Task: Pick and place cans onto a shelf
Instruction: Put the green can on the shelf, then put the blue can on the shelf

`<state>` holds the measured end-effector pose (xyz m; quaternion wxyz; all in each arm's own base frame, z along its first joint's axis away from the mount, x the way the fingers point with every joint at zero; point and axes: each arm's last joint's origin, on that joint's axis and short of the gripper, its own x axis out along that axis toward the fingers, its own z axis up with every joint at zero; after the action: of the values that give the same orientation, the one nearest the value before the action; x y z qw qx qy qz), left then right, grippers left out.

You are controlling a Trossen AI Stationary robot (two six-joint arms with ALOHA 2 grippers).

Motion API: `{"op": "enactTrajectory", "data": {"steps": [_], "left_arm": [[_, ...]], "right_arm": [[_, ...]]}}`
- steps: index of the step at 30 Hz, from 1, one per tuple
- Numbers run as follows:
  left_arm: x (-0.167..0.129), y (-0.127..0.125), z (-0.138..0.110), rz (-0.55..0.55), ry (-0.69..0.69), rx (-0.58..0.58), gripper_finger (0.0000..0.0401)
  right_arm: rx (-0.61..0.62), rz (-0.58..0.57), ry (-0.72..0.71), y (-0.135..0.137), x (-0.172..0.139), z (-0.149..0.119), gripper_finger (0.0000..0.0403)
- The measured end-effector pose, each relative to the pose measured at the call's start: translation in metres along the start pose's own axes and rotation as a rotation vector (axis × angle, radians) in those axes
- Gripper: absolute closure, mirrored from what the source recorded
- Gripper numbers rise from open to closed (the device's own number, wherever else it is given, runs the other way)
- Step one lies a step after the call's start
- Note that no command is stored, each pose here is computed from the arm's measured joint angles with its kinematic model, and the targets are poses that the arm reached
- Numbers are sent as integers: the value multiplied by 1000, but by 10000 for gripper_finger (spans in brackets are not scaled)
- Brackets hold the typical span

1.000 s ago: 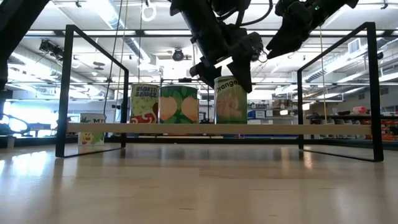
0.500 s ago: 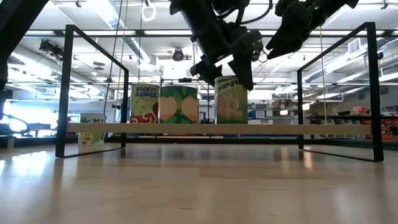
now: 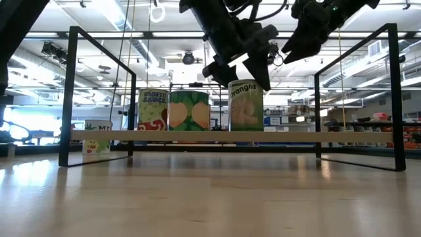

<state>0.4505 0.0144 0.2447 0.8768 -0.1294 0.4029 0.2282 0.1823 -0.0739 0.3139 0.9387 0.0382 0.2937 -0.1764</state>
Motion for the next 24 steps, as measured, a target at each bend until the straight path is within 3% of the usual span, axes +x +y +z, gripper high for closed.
{"op": "enactTrajectory", "data": {"steps": [14,17,24], "left_arm": [[-29,7,23,-28,-149,111,46],[-52,9,34,-65,-234,155,46],[-143,11,44,-219,-390,285,46]], "right_arm": [[-14,-11,28,0,0,-3,28],[-16,-50,29,-1,0,-3,30],[-42,-69,21,4,-3,-2,38]]}}
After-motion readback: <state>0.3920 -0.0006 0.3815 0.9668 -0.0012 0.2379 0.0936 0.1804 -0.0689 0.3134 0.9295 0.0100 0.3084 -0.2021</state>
